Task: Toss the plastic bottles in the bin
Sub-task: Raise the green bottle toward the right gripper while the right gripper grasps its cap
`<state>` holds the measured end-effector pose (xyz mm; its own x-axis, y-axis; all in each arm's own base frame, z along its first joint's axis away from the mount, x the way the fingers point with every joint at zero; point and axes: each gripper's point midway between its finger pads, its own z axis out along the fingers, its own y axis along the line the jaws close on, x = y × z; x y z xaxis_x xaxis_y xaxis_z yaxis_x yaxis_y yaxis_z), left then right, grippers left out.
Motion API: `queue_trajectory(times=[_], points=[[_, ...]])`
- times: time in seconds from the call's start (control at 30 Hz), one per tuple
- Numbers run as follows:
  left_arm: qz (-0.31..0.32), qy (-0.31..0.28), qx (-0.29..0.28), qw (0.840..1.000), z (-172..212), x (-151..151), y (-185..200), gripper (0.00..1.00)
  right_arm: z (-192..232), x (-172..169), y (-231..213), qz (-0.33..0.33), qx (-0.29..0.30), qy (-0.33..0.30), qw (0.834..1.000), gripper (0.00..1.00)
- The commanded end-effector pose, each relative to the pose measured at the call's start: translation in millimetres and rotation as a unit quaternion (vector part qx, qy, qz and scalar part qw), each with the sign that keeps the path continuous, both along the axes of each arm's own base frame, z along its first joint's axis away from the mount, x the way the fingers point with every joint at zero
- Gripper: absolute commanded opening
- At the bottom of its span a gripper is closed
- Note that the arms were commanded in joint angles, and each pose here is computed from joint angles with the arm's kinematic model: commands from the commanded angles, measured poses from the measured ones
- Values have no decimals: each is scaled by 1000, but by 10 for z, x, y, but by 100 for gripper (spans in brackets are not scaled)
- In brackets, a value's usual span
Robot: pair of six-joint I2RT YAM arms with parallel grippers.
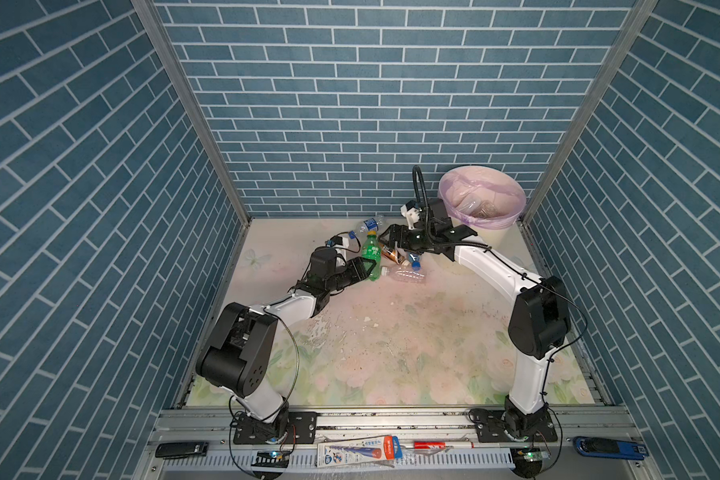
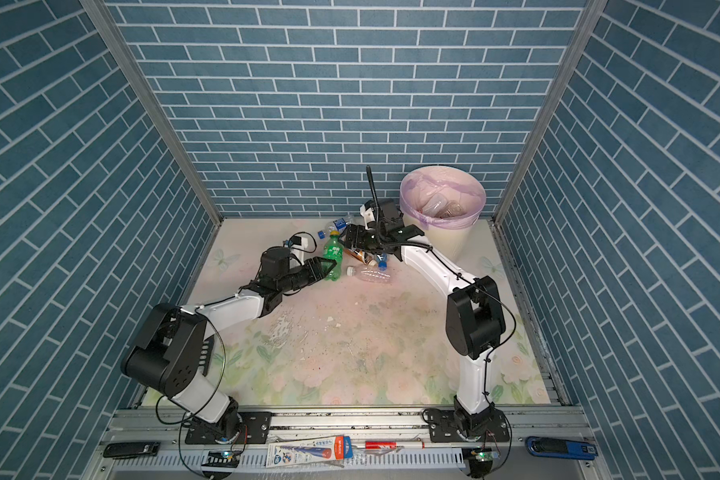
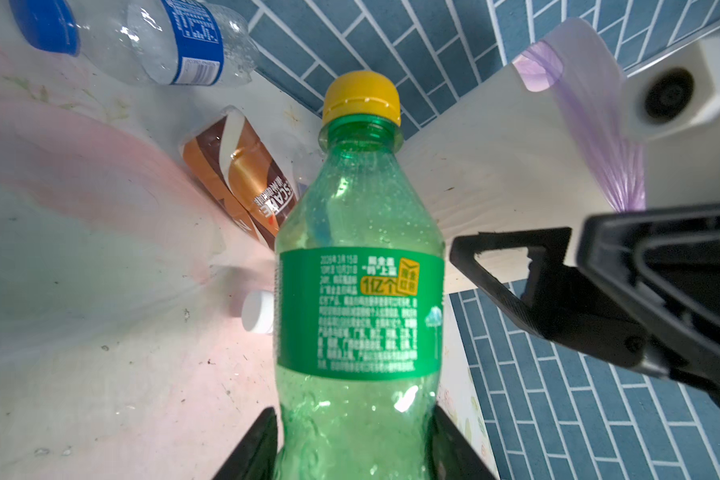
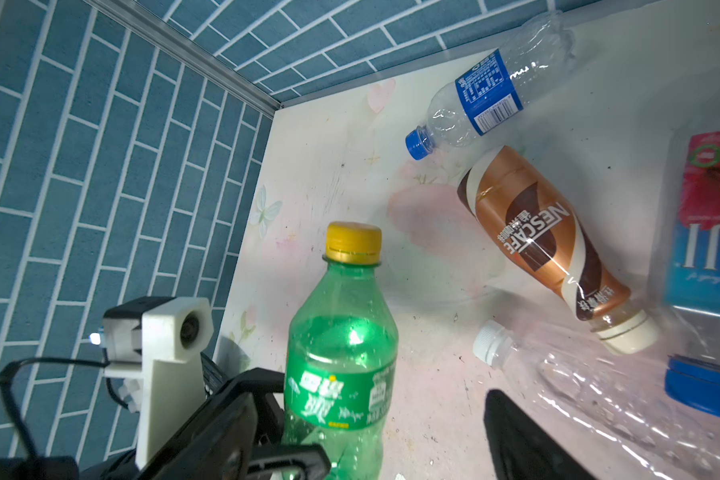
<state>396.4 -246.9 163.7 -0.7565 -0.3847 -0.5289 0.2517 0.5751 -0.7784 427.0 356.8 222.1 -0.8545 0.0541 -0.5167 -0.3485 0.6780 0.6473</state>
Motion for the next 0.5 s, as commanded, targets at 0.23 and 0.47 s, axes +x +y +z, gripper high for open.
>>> queue_trajectory(times=[0.23,0.47], points=[[-26,-32,-6,999,208,-164,-200,51,111,162,266,3,44,12,999,73],[-30,-37,-6,999,241,-175,-220,51,20,203,269,0,30,13,999,61]])
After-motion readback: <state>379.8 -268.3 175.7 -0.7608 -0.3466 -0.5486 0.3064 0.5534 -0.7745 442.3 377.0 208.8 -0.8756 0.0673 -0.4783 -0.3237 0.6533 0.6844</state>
